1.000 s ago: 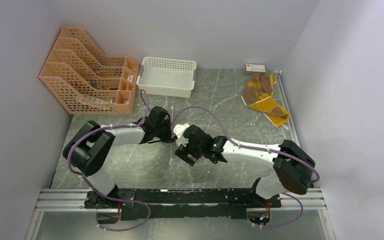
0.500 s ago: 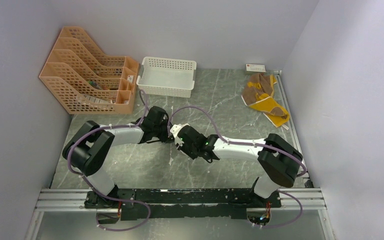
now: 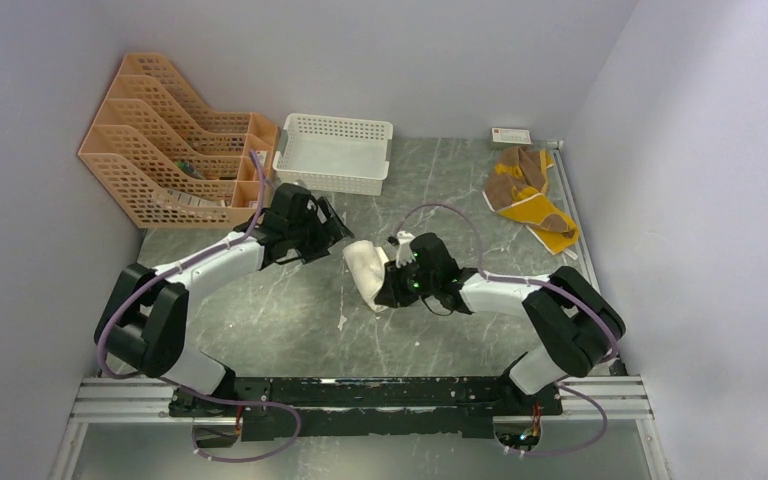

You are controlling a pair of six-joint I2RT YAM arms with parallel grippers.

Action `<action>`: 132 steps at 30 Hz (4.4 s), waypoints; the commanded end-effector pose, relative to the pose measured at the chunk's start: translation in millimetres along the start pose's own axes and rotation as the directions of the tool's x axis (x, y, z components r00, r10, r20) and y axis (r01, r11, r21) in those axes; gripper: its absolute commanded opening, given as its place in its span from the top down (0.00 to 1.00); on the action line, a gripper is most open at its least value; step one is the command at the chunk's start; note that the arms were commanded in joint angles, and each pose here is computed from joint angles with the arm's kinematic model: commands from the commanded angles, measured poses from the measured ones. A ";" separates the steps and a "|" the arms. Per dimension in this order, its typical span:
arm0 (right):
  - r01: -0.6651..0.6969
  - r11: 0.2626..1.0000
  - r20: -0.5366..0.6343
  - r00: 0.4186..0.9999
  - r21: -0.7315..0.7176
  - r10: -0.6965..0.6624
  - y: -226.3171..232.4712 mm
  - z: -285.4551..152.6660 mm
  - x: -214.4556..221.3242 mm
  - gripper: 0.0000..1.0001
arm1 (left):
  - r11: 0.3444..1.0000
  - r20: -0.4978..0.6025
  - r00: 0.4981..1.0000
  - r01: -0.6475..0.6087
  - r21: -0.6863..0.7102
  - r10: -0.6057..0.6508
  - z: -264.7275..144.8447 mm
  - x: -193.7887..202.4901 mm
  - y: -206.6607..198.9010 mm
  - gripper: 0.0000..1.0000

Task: Roll the towels
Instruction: Roll the towel at the center of the board, then pick up the towel at the center of the board, then place the towel in the bin.

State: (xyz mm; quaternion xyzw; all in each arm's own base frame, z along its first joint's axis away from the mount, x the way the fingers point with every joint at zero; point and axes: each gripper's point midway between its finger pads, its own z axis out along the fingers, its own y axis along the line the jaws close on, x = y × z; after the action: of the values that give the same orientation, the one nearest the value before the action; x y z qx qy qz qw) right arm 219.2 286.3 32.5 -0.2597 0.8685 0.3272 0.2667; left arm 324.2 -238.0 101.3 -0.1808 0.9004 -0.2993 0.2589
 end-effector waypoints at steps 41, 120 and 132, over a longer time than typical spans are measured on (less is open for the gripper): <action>-0.386 0.903 0.042 0.915 -0.190 0.400 10.8 -2.0 18.6 0.91 | 0.948 -0.051 0.999 0.015 0.317 0.001 14.6 61.7 14.9 0.01; -0.160 0.933 0.404 0.915 0.322 0.017 -40.0 -142.7 -65.6 0.00 | 0.640 0.381 0.566 -0.762 -0.097 0.731 73.5 -302.1 -117.3 0.59; -0.157 0.935 0.360 0.932 0.318 0.034 -42.8 -129.8 -62.6 0.00 | 0.732 0.273 0.719 -0.678 0.073 0.639 136.5 -310.1 -20.5 0.59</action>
State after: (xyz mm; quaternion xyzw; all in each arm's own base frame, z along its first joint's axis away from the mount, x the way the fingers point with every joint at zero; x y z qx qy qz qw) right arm 245.8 178.4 127.2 -0.0980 0.8697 0.2168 0.4324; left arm 648.2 -157.2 105.7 0.1247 0.8674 -0.2002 0.4381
